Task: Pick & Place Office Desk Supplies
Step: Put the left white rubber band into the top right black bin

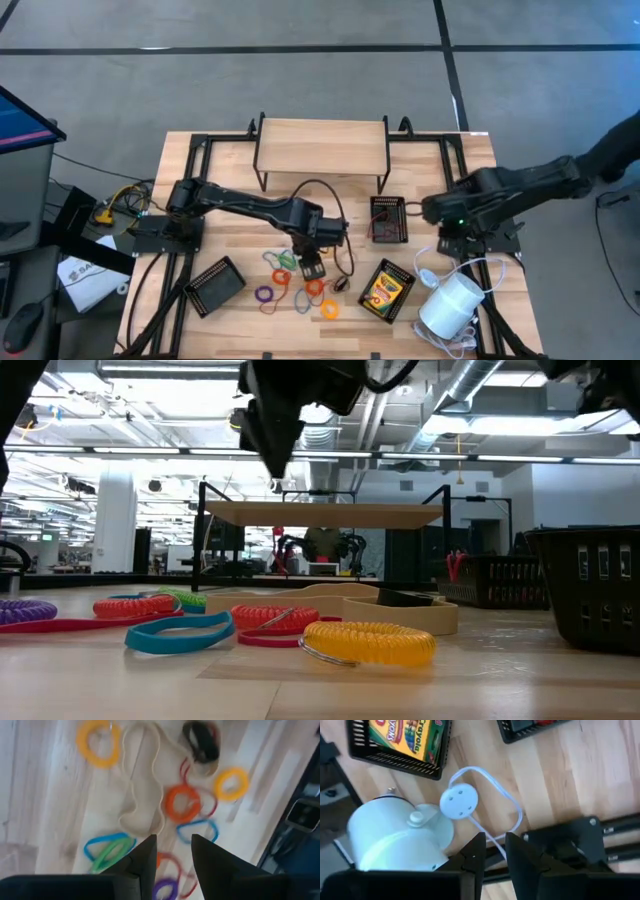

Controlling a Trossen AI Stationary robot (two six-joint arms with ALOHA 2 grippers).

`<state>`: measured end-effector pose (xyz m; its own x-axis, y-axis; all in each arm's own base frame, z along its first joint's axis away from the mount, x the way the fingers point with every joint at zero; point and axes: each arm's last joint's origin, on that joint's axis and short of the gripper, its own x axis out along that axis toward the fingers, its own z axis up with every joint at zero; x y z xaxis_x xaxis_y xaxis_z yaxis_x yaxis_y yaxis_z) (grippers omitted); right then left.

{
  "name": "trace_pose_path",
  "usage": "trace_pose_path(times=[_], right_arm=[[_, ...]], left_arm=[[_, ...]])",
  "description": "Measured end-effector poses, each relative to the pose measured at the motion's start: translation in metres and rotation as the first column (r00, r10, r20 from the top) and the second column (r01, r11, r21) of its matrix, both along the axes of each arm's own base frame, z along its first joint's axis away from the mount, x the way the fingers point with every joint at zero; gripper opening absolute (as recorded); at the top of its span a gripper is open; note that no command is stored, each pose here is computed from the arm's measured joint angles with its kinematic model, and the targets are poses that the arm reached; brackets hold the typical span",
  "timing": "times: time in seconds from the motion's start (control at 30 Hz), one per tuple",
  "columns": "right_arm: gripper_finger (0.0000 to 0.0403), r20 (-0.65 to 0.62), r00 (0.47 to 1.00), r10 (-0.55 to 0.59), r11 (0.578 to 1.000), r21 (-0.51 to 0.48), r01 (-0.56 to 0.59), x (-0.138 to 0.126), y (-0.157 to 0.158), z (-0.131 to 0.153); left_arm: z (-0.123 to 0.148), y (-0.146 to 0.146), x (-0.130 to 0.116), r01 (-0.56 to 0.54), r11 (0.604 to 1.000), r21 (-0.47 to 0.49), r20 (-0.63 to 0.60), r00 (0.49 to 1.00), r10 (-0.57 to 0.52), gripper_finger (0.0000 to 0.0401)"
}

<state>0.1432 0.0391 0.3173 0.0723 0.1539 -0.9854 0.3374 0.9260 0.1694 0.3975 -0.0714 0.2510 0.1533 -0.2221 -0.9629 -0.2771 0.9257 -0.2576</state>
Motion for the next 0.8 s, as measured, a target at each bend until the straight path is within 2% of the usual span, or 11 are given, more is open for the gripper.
trace_pose_path(times=[0.13,0.23,0.37,0.47,0.63,0.7,0.8], right_arm=[[0.0072,0.052,0.999,0.007,1.000,0.011,-0.008,0.010,0.002,-0.004],[0.0072,0.118,0.993,0.002,1.000,0.025,-0.005,0.016,0.004,-0.002],[0.0072,0.128,0.991,-0.038,0.999,0.038,0.034,0.017,0.004,-0.002],[0.0072,0.137,0.988,-0.064,0.997,0.049,0.058,0.018,0.006,-0.001],[0.0072,0.154,0.982,-0.107,0.993,0.072,0.097,0.021,0.009,0.000],[0.0072,0.161,0.978,-0.132,0.989,0.083,0.120,0.022,0.009,0.000],[0.0072,0.165,0.970,-0.178,0.981,0.102,0.163,0.023,0.010,0.000]], left_arm=[[0.002,-0.004,0.008,-0.041,0.999,-0.026,0.081,0.996,0.043,0.0115],[0.004,-0.012,0.013,-0.044,0.999,-0.011,0.156,0.987,0.045,0.0115],[0.007,-0.017,0.019,-0.098,0.994,0.039,0.235,0.968,0.086,0.0115],[0.008,-0.015,0.022,-0.137,0.990,0.032,0.269,0.955,0.124,0.0116],[0.001,-0.013,0.023,-0.134,0.990,0.048,0.252,0.960,0.118,0.0136],[-0.010,-0.014,0.023,-0.122,0.991,0.053,0.252,0.962,0.105,0.0151],[-0.030,-0.013,0.017,-0.113,0.991,0.075,0.181,0.979,0.097,0.0178]])
